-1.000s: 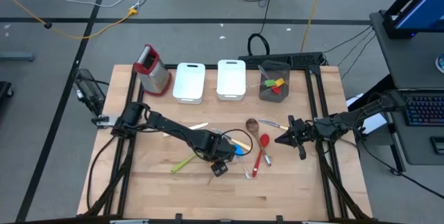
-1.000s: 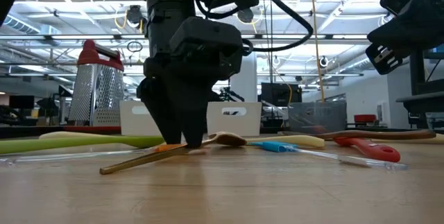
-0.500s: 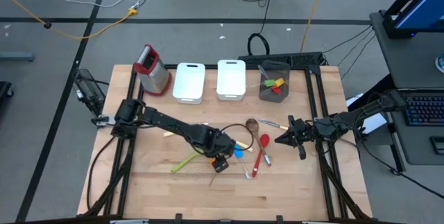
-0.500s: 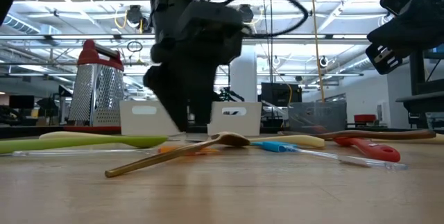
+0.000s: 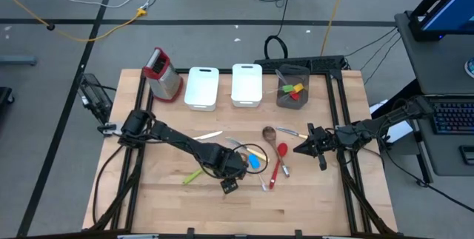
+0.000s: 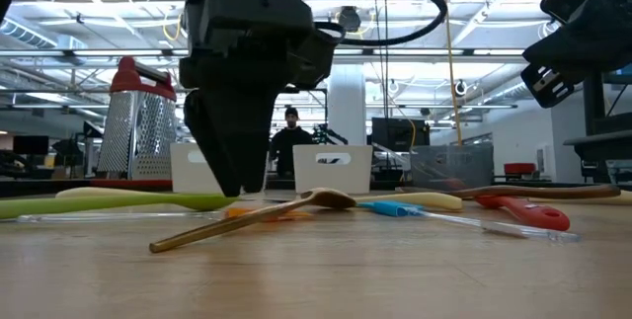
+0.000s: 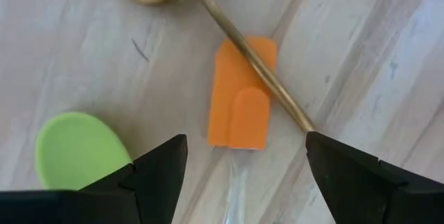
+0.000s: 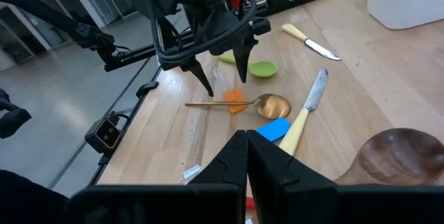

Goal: Pick & Place Kitchen Items
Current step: Put the orange spatula into the black bin

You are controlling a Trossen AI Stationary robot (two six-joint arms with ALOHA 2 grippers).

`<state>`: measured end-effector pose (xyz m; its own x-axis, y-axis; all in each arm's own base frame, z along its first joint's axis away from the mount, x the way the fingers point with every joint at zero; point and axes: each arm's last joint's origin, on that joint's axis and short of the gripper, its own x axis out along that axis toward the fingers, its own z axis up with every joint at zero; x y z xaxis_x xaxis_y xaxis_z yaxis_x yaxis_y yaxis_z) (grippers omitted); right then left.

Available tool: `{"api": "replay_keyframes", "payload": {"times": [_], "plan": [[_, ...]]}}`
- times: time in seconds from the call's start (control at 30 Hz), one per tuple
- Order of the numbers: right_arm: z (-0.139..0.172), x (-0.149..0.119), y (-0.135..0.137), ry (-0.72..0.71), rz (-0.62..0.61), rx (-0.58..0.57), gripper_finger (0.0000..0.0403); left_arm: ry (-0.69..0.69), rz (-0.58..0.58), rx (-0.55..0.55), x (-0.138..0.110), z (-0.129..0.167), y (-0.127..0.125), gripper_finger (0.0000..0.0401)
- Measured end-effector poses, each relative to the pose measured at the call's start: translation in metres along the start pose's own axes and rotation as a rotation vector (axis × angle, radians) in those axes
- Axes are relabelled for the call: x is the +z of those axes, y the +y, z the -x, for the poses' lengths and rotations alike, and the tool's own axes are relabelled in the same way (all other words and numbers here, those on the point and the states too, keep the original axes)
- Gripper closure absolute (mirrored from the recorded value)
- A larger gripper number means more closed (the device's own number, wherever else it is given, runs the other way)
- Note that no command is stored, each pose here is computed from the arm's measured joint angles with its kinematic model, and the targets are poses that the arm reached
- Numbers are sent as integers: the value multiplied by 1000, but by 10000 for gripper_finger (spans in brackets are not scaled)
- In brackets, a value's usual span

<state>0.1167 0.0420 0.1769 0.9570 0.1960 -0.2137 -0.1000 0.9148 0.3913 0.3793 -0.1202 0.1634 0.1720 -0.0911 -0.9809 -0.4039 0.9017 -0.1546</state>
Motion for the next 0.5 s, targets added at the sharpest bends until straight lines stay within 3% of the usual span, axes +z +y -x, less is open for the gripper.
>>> {"api": "replay_keyframes", "payload": {"times": [0.5], "plan": [[0, 0, 0, 0, -6, 0, 403, -29, -55, 24, 0, -3, 2, 134]]}}
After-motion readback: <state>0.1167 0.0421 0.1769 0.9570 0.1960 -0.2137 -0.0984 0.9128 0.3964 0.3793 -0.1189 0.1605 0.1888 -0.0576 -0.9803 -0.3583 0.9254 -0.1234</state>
